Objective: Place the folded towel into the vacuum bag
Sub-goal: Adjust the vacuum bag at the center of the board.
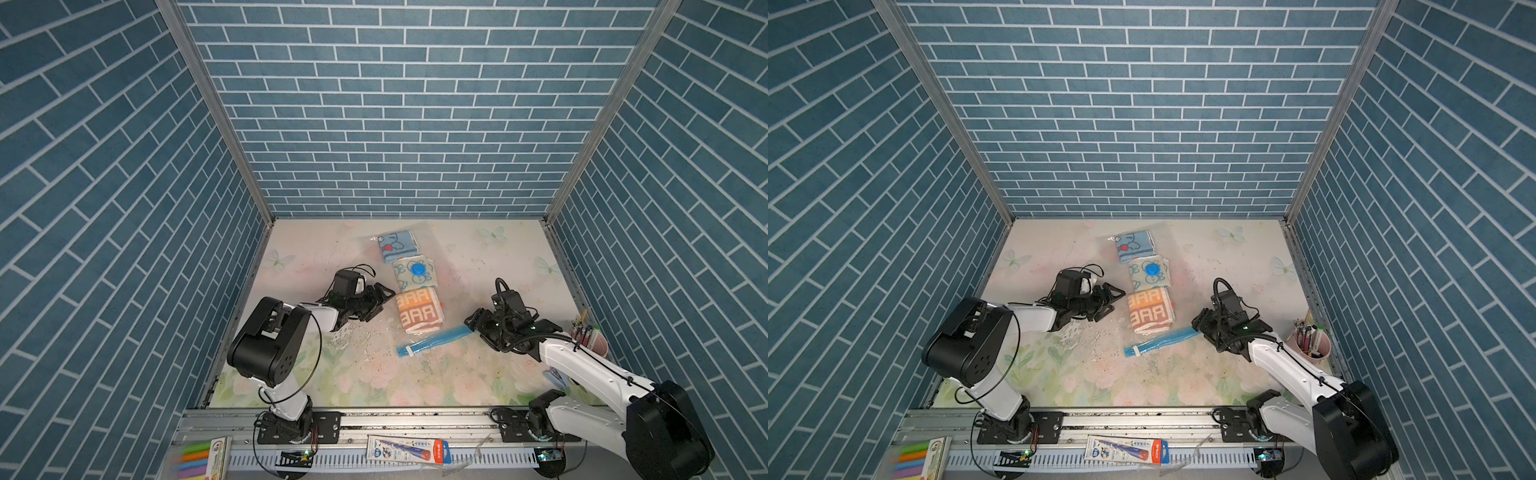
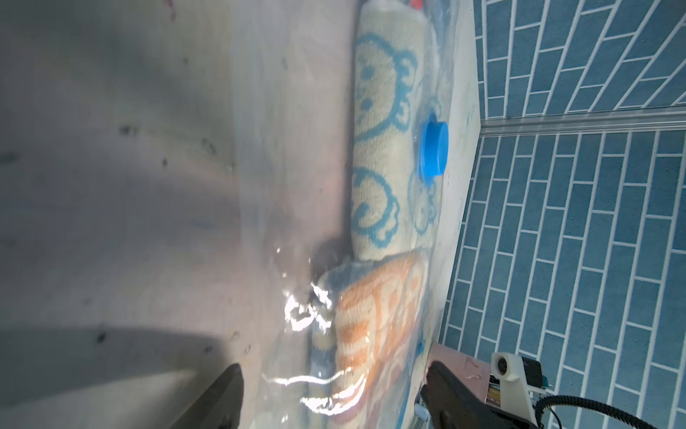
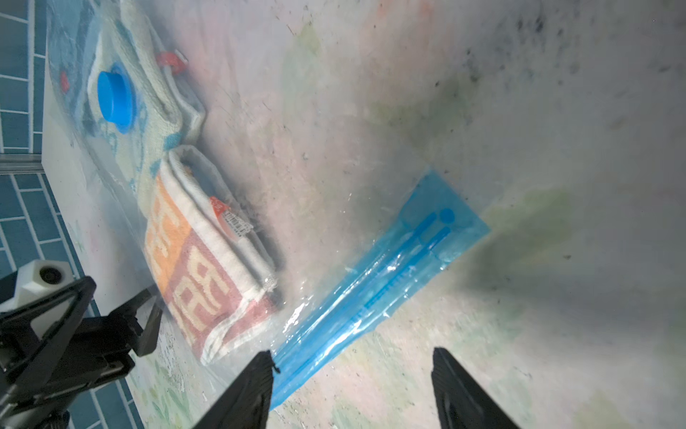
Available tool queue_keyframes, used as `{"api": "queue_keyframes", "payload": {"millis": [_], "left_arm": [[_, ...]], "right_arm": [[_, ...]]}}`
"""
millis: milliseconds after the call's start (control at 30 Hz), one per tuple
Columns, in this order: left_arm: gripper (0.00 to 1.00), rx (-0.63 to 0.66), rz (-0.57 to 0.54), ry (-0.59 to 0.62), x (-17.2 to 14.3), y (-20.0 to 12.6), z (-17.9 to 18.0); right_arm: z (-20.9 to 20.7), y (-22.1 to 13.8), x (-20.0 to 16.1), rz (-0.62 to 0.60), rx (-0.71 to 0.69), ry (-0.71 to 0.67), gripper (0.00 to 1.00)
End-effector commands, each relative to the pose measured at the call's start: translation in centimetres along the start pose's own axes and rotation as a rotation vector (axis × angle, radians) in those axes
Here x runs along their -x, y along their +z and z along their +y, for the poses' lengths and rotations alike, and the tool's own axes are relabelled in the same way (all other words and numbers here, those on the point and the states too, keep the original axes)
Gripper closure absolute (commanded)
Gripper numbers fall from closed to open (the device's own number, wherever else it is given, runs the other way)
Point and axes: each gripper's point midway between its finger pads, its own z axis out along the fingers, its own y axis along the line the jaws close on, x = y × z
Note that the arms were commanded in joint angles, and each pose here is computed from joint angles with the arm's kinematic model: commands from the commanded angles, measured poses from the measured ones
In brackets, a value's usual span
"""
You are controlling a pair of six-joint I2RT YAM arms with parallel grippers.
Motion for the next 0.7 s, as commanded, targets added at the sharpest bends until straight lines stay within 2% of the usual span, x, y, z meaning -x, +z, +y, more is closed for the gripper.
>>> {"api": "queue_keyframes", "payload": {"millis": [0, 200, 433, 533, 667], "left_arm": [[0.24, 0.052, -0.062, 0.048, 2.1, 0.8, 1.2], [0.40, 0.085, -0.115, 0.030, 4.0, 1.9, 2.8], [0.75, 0.104, -0.150, 0.040, 4.7, 1.9, 3.1], [0.87, 0.132, -0.171, 0.051, 4.7, 1.1, 3.4], [0.93, 0.161, -0.192, 0.048, 4.5, 0.0, 4.0]], "right_arm": [[0.6, -0.2, 0.0, 0.016, 0.009, -0.022, 0.30], [-0.2, 0.3, -0.5, 0.032, -0.008, -0.012, 0.31], [-0.6, 1.2, -0.6, 0.046, -0.024, -0.014, 0.31], [-0.6, 1.7, -0.6, 0.055, -0.031, -0.020, 0.31], [-0.1, 2.1, -0.5, 0.068, -0.028, -0.037, 0.31]]}}
